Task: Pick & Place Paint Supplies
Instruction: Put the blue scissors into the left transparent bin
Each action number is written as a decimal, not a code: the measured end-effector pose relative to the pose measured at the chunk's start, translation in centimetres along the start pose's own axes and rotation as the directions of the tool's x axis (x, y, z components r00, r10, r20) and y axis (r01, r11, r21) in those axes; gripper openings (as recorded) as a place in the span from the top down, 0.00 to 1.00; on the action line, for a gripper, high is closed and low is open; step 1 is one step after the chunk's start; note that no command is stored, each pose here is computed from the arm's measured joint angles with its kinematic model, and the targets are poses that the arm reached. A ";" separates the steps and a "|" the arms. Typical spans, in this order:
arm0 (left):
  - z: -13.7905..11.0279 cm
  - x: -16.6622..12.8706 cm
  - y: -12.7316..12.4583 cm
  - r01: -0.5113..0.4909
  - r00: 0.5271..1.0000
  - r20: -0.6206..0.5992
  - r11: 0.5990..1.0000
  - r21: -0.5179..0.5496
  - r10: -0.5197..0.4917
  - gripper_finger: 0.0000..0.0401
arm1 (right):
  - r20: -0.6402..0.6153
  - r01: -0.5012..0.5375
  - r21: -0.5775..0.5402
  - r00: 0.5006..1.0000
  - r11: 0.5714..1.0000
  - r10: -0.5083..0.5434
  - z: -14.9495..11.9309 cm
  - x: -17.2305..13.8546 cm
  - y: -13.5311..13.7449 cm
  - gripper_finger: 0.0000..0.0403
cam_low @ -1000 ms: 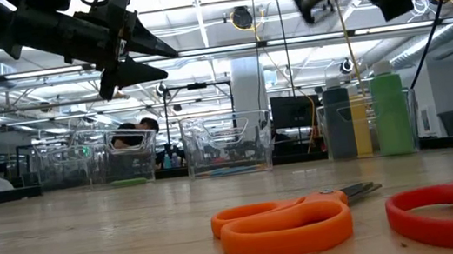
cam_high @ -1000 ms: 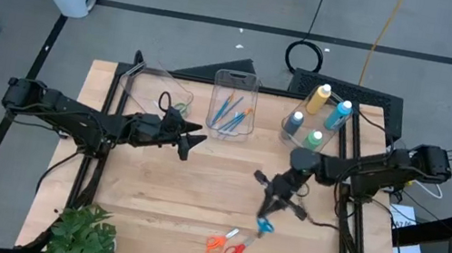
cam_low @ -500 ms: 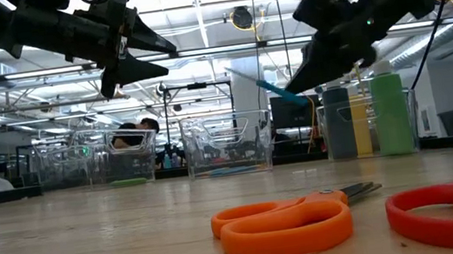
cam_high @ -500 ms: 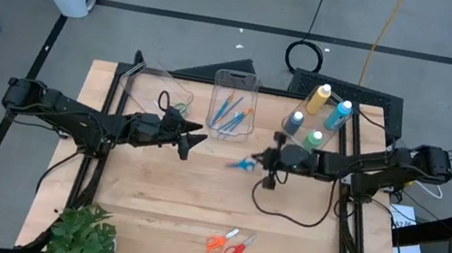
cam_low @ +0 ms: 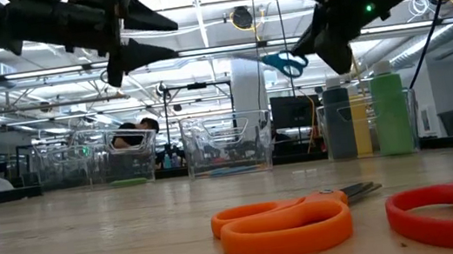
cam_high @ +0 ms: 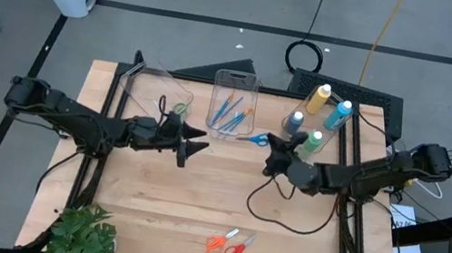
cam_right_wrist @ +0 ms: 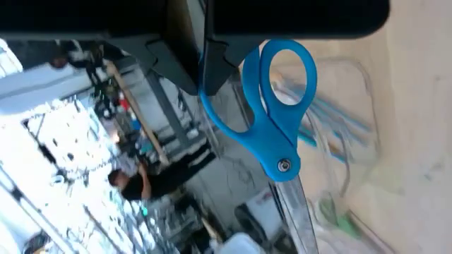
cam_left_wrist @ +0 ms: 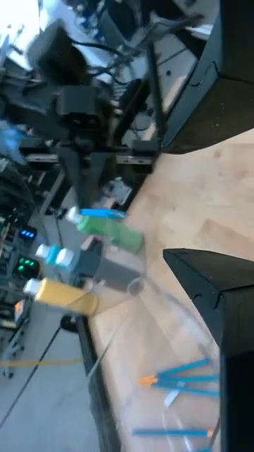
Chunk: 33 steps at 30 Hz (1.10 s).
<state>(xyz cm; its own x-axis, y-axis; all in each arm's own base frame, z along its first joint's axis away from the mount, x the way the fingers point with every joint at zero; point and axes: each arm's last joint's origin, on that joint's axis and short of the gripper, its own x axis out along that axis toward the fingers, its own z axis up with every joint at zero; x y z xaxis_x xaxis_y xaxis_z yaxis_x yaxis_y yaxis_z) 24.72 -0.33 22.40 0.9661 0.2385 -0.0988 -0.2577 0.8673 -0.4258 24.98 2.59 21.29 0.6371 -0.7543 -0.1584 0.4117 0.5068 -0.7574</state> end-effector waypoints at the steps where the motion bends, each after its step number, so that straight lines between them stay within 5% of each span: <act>1: -0.3 0.1 -0.1 0.007 1.000 -0.007 1.000 0.007 -0.007 0.40 | 0.014 -0.001 -0.004 1.000 1.000 0.001 0.2 -0.2 0.0 0.99; 9: -1.8 2.6 -0.5 0.050 0.996 0.068 0.998 0.026 -0.052 0.40 | 0.060 -0.009 -0.001 0.998 1.000 0.009 0.8 -0.9 0.1 1.00; 21: -1.7 9.5 -2.4 -0.001 1.000 -0.007 0.986 0.168 0.003 0.40 | 0.062 -0.008 -0.021 0.998 1.000 0.009 0.8 -0.9 0.1 1.00; 33: -1.4 10.3 -2.6 -0.021 0.999 -0.022 0.982 0.189 0.025 0.40 | 0.063 -0.011 -0.023 0.998 1.000 0.012 0.8 -0.9 0.2 1.00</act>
<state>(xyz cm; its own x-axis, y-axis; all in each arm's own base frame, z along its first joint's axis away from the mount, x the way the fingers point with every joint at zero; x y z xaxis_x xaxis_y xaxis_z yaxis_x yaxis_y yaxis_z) 35.39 -0.72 21.23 0.9594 0.2510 -0.1289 -0.2762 0.9290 -0.2465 25.03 3.66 21.84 0.6820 -0.7202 -0.1272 0.3896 0.5050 -0.7702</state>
